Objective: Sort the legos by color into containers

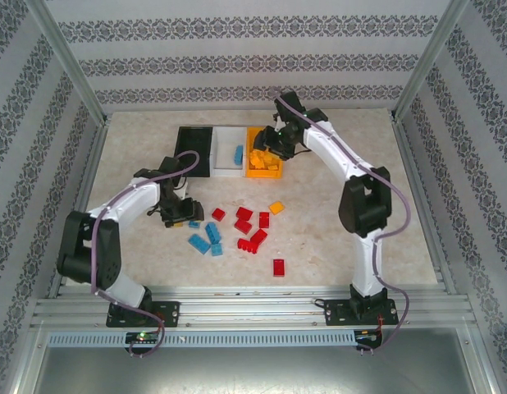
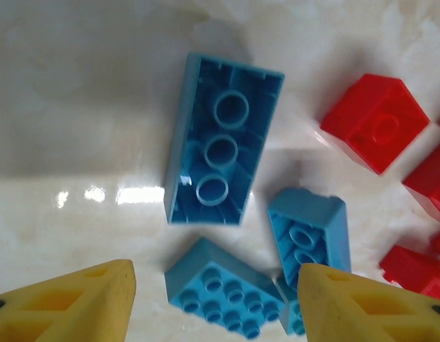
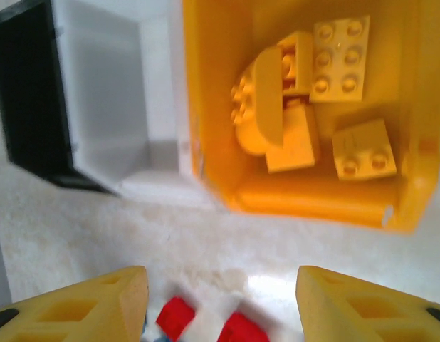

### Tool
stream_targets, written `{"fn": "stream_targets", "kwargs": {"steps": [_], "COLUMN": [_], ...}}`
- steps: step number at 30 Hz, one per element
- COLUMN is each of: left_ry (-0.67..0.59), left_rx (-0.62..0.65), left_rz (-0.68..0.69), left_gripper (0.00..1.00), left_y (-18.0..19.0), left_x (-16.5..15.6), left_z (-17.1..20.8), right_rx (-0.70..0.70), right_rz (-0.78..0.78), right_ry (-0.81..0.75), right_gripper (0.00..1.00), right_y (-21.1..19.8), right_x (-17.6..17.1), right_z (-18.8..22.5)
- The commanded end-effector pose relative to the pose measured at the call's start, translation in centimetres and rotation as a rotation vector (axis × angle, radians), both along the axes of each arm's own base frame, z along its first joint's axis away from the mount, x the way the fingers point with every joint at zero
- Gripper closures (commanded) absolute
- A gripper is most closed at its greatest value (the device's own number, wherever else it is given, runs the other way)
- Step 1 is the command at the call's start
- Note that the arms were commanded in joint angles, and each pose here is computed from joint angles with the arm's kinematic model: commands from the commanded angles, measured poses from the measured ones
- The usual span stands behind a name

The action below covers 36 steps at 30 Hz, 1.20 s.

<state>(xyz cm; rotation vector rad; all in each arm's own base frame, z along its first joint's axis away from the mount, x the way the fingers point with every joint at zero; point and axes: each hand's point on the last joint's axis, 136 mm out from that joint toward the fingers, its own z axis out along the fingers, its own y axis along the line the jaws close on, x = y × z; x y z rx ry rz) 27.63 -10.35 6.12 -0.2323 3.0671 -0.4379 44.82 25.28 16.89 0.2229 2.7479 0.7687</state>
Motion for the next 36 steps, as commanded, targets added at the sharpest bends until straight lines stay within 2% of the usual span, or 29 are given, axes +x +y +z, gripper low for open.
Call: {"fn": "stream_targets", "kwargs": {"steps": [1, 8, 14, 18, 20, 27, 30, 36], "left_ry": [-0.038, -0.019, 0.012, 0.047, 0.047, -0.039, -0.116, -0.237], "left_rx": [0.042, 0.064, 0.073, 0.055, 0.05, 0.0, -0.039, -0.126], "left_rz": [-0.059, -0.102, -0.132, -0.124, -0.117, -0.052, 0.01, 0.109], "left_gripper": [0.38, 0.4, 0.49, 0.75, 0.84, 0.86, 0.86, 0.87], "left_y": [0.3, 0.0, -0.9, -1.3, -1.3, -1.3, -1.1, -1.6], "left_x": [1.9, 3.8, 4.4, 4.0, 3.8, 5.5, 7.9, 14.6], "left_z": [-0.6, -2.5, -4.1, -5.0, -4.8, -0.3, 2.8, 7.7], "right_rx": [-0.003, -0.032, -0.022, -0.022, -0.029, -0.031, -0.023, -0.013], "right_rz": [0.034, 0.058, 0.038, 0.043, 0.05, 0.055, 0.057, 0.059], "right_ry": [-0.048, -0.003, 0.02, 0.015, 0.012, 0.023, 0.03, 0.042], "right_gripper": [0.43, 0.43, 0.44, 0.44, 0.44, 0.44, 0.44, 0.44], "right_y": [0.1, -1.3, -2.2, -2.0, -2.1, -2.3, -2.3, -2.2], "right_x": [-3.7, -10.8, -13.5, -14.1, -14.3, -14.9, -15.2, -16.0], "right_z": [2.6, 1.4, 0.5, 0.6, 0.6, 0.1, -0.1, -0.5]}}
